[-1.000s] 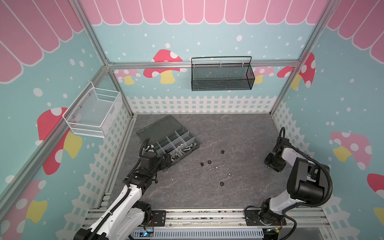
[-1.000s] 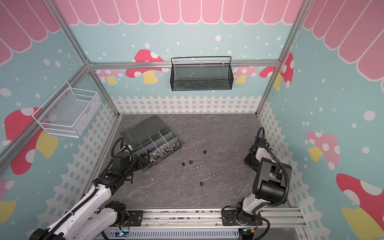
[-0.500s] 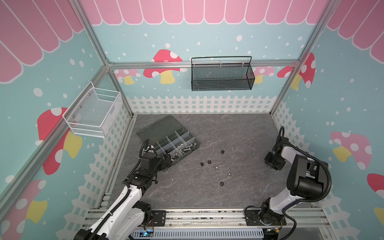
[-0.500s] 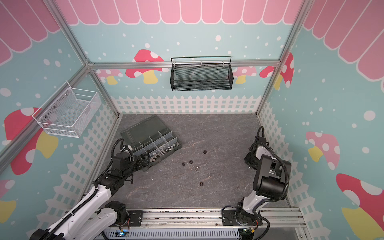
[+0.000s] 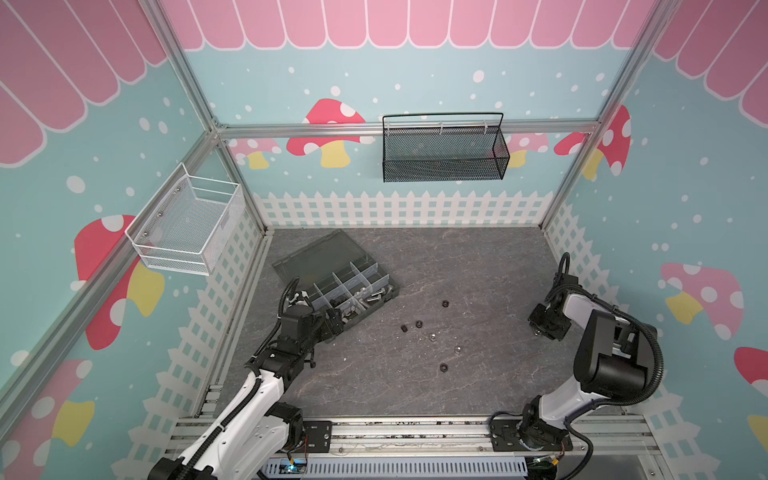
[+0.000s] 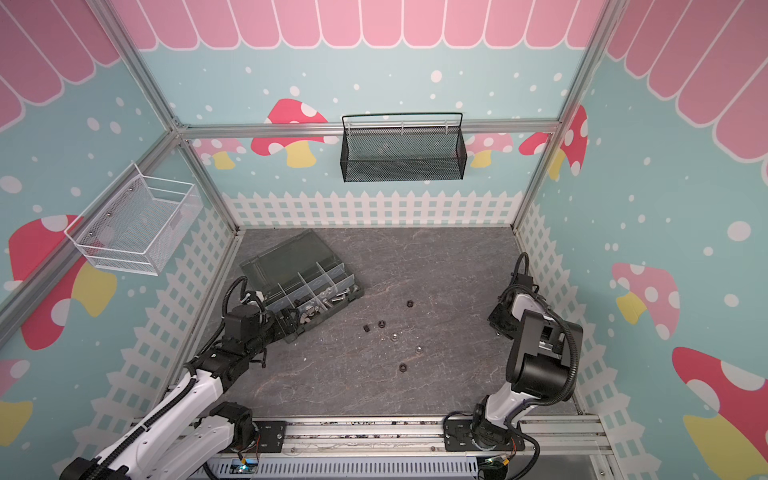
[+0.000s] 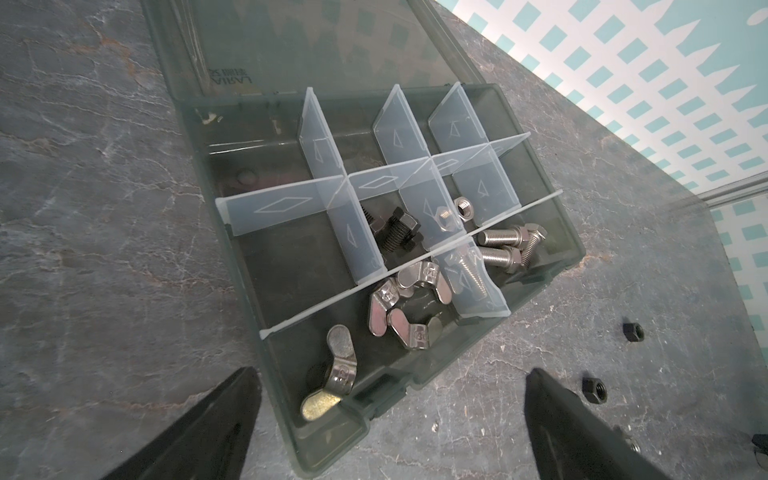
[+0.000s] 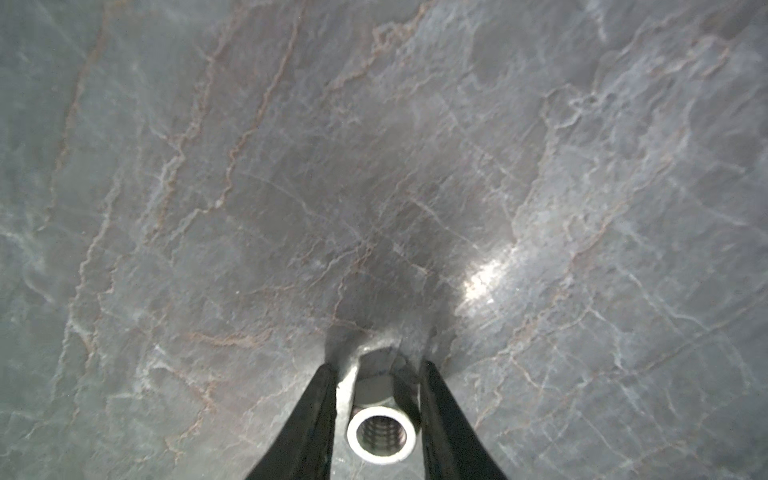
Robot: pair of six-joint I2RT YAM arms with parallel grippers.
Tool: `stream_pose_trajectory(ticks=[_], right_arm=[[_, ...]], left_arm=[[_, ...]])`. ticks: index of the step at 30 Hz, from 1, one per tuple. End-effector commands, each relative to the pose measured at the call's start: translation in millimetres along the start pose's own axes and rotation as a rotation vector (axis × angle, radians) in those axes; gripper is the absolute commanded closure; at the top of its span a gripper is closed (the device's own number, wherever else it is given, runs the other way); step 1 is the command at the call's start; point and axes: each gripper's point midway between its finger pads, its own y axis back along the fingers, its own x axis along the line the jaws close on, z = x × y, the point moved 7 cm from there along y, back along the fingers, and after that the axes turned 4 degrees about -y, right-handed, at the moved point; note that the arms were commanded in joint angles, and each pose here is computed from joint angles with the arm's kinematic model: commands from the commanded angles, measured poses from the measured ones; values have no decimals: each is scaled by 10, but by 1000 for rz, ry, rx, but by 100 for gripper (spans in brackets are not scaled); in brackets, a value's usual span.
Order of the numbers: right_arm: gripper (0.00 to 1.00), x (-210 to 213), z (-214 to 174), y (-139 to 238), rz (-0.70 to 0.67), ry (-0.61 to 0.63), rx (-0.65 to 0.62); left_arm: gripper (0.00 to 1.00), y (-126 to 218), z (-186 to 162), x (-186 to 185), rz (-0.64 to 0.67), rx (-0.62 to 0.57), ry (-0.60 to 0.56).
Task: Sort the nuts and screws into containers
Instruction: 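Lower the right gripper onto the silver nut and close on it, then lift the silver nut with the right gripper and move toward the organizer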
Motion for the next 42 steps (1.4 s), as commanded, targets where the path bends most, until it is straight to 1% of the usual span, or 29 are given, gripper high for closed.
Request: stream_pose_trajectory(ticks=[1, 8, 14, 16, 20, 27, 36, 42], right_arm=[[67, -54, -263, -47, 13, 9, 104], [76, -29, -294, -39, 36, 21, 106], [83, 138, -344, -19, 81, 52, 110], [85, 269, -378, 12, 102, 82, 105], [86, 577, -459, 44, 125, 152, 97], [88, 1208, -603, 127, 172, 307, 96], [88, 1764, -824, 341, 237, 464, 71], [89, 2377, -1057, 603, 325, 608, 33]], left_arm=[[0, 5, 11, 25, 2, -21, 21], [0, 35, 16, 56, 22, -33, 25], [0, 70, 31, 77, 34, -53, 32], [0, 75, 34, 79, 35, -56, 34], [0, 76, 36, 73, 31, -52, 38], [0, 74, 12, 72, 28, -29, 57], [0, 94, 11, 72, 27, -27, 67], [0, 61, 13, 80, 44, -17, 65]])
